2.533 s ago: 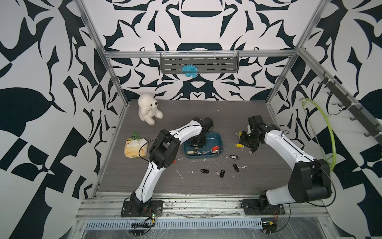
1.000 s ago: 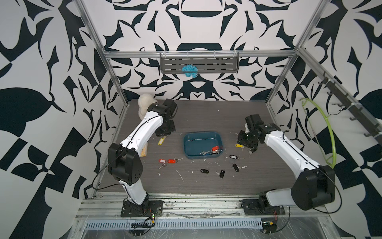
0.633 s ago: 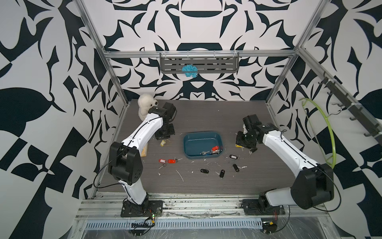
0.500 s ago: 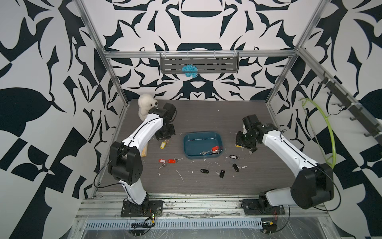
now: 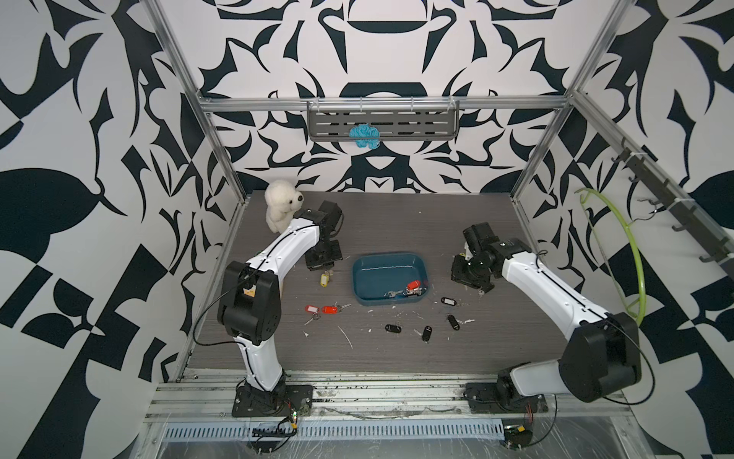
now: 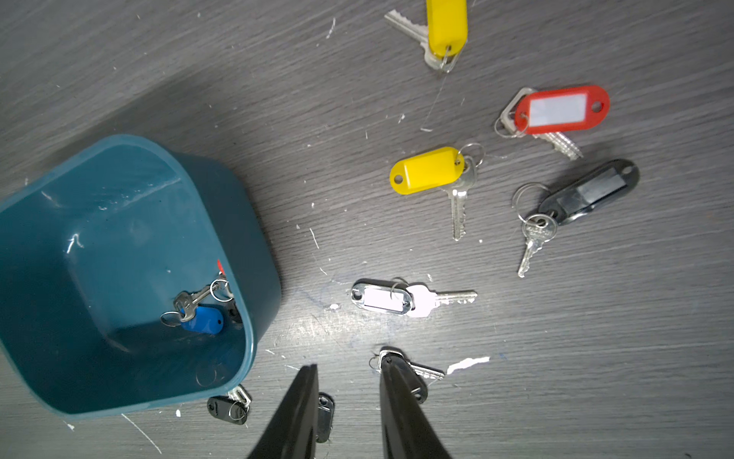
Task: Take the keys out of the storage box
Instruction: Place the key in the storage box.
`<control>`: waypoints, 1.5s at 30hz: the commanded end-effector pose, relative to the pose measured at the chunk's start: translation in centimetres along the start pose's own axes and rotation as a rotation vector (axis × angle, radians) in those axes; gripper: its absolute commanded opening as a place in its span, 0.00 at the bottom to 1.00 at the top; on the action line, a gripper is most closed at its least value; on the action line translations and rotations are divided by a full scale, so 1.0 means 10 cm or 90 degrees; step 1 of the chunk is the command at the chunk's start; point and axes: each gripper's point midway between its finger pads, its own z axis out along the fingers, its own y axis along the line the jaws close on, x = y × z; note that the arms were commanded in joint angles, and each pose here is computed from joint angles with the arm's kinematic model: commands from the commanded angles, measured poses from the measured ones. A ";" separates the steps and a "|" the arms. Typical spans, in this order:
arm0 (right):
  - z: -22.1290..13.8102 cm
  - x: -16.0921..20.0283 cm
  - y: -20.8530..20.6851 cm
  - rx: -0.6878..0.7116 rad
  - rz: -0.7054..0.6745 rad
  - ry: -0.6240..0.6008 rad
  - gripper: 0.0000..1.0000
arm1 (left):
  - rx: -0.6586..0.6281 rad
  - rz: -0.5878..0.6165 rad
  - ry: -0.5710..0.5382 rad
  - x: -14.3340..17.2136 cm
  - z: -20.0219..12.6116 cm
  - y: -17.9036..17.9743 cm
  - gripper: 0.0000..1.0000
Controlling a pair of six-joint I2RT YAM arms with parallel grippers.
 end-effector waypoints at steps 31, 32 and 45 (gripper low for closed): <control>-0.05 0.03 -0.01 0.002 0.005 -0.020 0.32 | 0.156 0.154 0.009 0.46 -0.34 -1.86 0.00; -0.05 0.03 -0.02 0.003 0.005 -0.019 0.32 | 0.157 0.151 0.013 0.47 -0.27 -1.87 0.00; 0.03 0.08 -0.01 0.001 0.005 -0.006 0.32 | 0.122 0.148 0.084 0.65 0.50 -1.81 0.08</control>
